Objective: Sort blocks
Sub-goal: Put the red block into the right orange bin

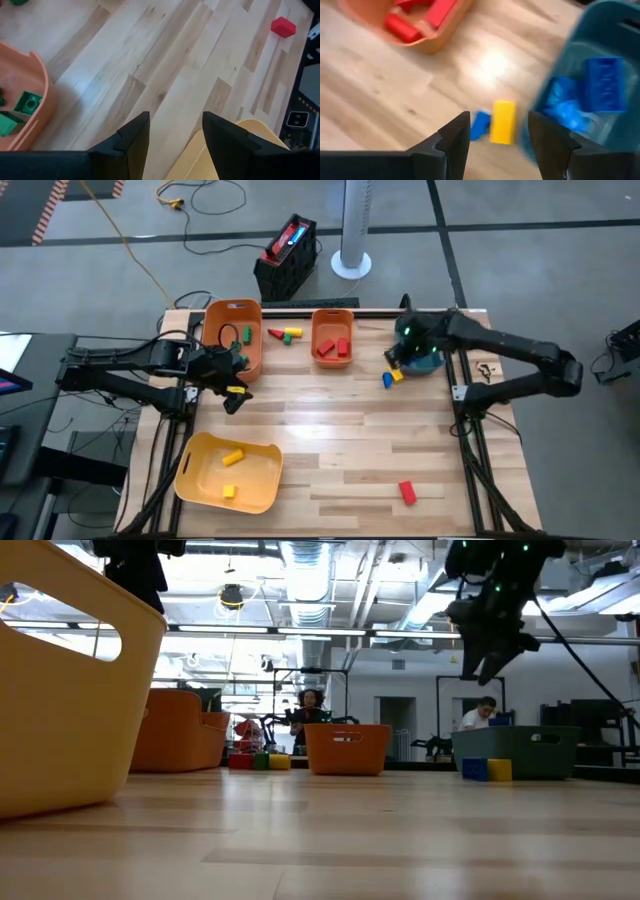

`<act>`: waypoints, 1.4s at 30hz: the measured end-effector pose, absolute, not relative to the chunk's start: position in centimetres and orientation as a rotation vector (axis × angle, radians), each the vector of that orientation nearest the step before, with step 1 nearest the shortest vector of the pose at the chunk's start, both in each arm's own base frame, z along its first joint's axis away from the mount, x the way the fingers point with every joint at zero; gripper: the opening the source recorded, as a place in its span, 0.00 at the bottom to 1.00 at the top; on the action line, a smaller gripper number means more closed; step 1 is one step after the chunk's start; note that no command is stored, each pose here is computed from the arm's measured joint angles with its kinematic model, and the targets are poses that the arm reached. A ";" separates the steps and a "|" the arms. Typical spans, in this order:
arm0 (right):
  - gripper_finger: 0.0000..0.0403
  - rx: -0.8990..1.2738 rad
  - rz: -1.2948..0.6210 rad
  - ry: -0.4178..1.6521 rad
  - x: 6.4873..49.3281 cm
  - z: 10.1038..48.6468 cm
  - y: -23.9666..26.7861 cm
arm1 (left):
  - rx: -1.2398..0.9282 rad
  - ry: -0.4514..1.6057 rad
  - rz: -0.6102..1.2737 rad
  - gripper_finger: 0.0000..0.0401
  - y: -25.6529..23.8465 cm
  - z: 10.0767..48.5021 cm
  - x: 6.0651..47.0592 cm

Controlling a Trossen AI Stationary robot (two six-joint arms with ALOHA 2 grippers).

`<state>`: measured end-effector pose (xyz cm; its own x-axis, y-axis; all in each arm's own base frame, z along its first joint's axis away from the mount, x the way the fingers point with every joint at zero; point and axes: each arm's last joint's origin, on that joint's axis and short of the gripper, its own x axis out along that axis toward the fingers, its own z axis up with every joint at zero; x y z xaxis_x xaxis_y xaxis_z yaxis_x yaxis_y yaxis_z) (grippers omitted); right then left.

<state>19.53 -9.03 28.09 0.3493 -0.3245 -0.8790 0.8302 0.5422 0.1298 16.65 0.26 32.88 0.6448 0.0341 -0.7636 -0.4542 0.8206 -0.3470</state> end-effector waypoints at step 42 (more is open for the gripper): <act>0.48 1.274 -0.490 1.307 18.7 21.8 9.3 | -0.545 0.860 0.214 0.44 0.1 32.9 16.6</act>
